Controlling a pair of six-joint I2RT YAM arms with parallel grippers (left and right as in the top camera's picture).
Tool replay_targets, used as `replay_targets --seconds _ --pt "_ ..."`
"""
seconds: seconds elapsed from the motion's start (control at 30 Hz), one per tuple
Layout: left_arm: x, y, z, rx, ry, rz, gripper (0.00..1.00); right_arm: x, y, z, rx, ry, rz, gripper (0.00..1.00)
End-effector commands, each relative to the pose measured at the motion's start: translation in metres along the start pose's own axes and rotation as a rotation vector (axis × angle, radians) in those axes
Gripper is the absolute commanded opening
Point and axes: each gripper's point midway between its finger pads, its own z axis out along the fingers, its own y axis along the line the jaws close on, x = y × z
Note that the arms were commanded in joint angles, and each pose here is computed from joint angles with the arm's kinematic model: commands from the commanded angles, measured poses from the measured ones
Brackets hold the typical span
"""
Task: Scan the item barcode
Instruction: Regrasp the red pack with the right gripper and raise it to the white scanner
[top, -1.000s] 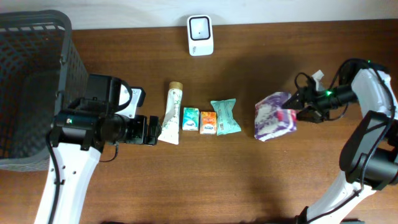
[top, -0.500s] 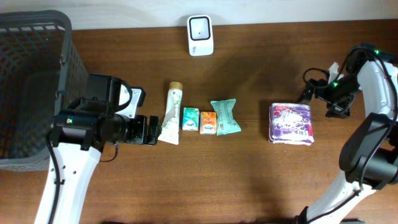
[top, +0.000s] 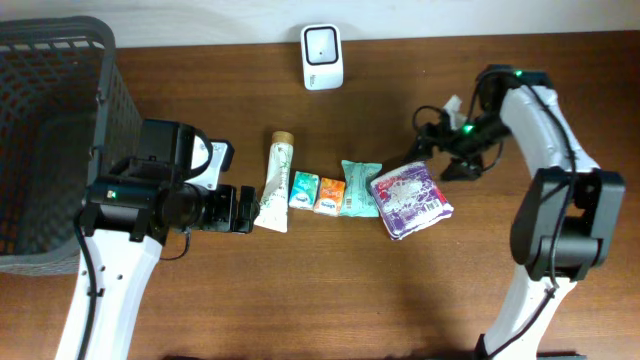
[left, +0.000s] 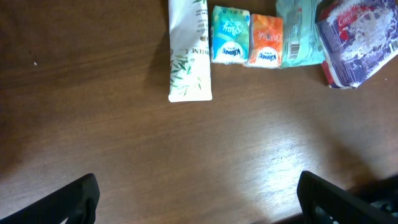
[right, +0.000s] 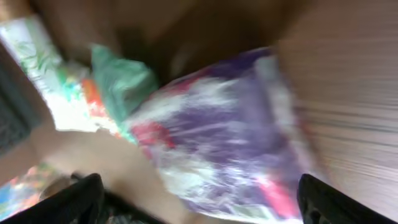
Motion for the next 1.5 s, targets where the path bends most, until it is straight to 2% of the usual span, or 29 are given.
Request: replay_targets --seconds 0.0,0.03,0.07,0.1,0.2,0.3,0.33,0.4,0.47,0.5,0.53,0.57,0.6,0.73,0.83,0.9,0.97,1.1,1.17,1.27,1.47 --pt "0.0 -0.001 -0.001 0.001 -0.005 0.027 0.99 -0.016 -0.054 -0.037 0.169 -0.086 0.023 0.95" --pt "0.0 -0.001 -0.001 0.001 -0.005 0.027 0.99 -0.021 -0.058 -0.042 0.142 -0.113 0.033 0.98" --pt "0.0 -0.001 -0.001 0.001 -0.005 0.027 0.99 -0.025 -0.061 -0.041 0.142 -0.127 0.025 0.98" --pt "0.0 -0.001 -0.001 0.001 -0.005 0.027 0.99 -0.028 -0.058 -0.027 0.143 -0.119 -0.151 0.98" --pt "0.0 -0.001 -0.001 0.001 -0.005 0.027 0.99 -0.015 -0.032 0.004 0.035 -0.053 -0.329 0.98" --pt "0.0 -0.001 -0.001 0.001 -0.005 0.027 0.99 -0.006 -0.028 0.026 0.034 -0.011 -0.352 0.95" --pt "0.0 -0.001 -0.001 0.001 -0.005 0.027 0.99 0.001 -0.033 0.036 0.03 0.009 -0.342 0.88" --pt "0.0 -0.001 -0.001 0.001 -0.005 0.027 0.99 0.007 -0.038 0.048 0.014 0.02 -0.333 0.87" --pt "0.0 -0.001 -0.001 0.001 -0.005 0.027 0.99 0.024 -0.024 0.068 -0.15 0.03 -0.354 0.83" --pt "0.0 -0.001 -0.001 0.001 -0.005 0.027 0.99 0.028 -0.02 0.07 -0.192 0.034 -0.342 0.6" --pt "0.0 -0.001 -0.001 0.001 -0.005 0.027 0.99 0.031 -0.014 0.069 -0.227 0.039 -0.332 0.24" --pt "0.0 -0.001 -0.001 0.001 -0.005 0.027 0.99 0.032 -0.003 0.065 -0.291 0.034 -0.32 0.04" --pt "0.0 -0.001 -0.001 0.001 -0.005 0.027 0.99 0.03 0.009 0.057 -0.341 0.025 -0.314 0.04" --pt "0.0 -0.001 -0.001 0.001 -0.005 0.027 0.99 0.01 0.067 -0.031 -0.364 -0.057 -0.375 0.04" --pt "0.0 -0.001 -0.001 0.001 -0.005 0.027 0.99 -0.001 0.145 -0.112 -0.606 -0.262 -0.547 0.04" --pt "0.0 -0.001 -0.001 0.001 -0.005 0.027 0.99 -0.003 0.164 -0.123 -0.698 -0.308 -0.615 0.04" --pt "0.0 -0.001 -0.001 0.002 -0.005 0.027 0.99 -0.007 0.178 -0.116 -0.694 -0.31 -0.647 0.04" --pt "0.0 -0.001 -0.001 0.001 -0.005 0.027 0.99 -0.049 0.169 -0.075 -0.379 -0.307 -0.279 0.04" --pt "0.0 -0.001 -0.001 0.001 -0.005 0.027 0.99 -0.058 0.181 -0.053 -0.252 -0.353 -0.229 0.04" --pt "0.0 -0.001 -0.001 0.001 -0.005 0.027 0.99 -0.057 0.221 -0.036 -0.228 -0.407 -0.348 0.04" --pt "0.0 -0.001 -0.001 0.001 -0.005 0.027 0.99 -0.055 0.224 -0.033 -0.224 -0.405 -0.356 0.04"
